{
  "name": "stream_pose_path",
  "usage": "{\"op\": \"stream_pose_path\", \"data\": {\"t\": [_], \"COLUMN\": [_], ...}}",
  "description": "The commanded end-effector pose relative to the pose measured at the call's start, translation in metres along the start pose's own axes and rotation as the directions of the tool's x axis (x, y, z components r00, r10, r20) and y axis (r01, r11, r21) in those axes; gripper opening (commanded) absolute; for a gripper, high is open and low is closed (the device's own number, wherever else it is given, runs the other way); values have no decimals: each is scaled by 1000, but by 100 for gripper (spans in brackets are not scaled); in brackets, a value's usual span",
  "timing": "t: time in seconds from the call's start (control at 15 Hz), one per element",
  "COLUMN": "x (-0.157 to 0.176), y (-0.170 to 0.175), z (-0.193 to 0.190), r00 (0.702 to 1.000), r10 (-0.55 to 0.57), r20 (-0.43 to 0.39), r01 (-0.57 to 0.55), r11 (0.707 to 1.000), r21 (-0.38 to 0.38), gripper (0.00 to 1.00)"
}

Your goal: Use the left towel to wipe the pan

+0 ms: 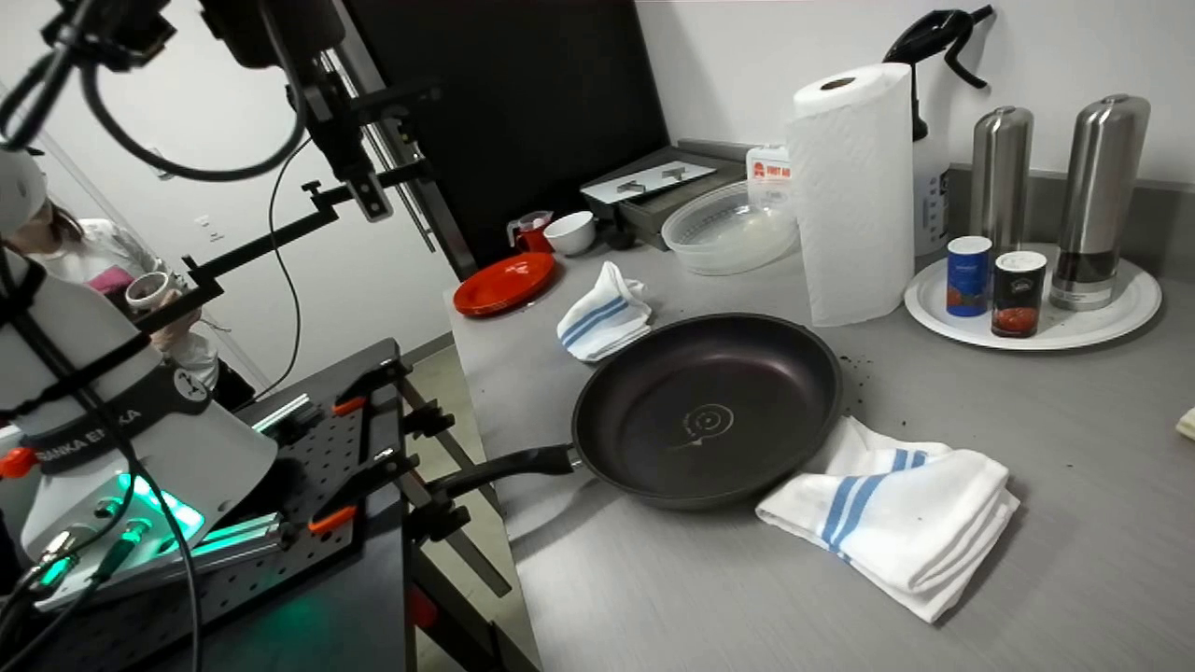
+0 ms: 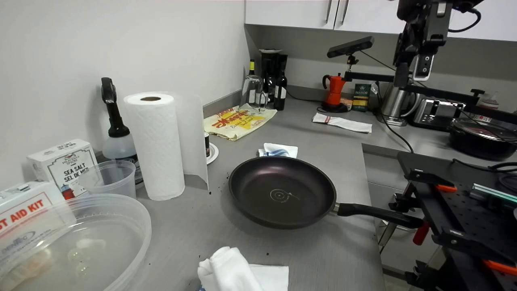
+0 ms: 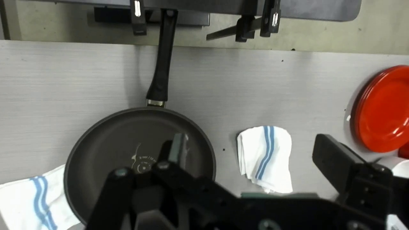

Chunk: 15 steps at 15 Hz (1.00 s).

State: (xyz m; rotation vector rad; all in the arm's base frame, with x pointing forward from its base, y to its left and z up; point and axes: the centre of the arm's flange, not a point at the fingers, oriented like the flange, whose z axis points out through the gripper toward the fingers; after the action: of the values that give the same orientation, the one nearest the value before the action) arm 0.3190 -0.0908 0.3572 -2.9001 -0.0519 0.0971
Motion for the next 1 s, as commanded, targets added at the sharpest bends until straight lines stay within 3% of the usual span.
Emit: {"op": "stream_pose_path", "data": {"t": [0.0, 0.4, 0.93], "x": [18, 38, 81], "y": [-17, -64, -114], "z": [35, 94, 193], "r00": [997, 998, 989], "r10": [-55, 2, 140], "r20": [45, 64, 50], "r01": [54, -6, -140], "r11": [998, 998, 990], "r21": [30, 64, -2], "gripper": [100, 100, 100]}}
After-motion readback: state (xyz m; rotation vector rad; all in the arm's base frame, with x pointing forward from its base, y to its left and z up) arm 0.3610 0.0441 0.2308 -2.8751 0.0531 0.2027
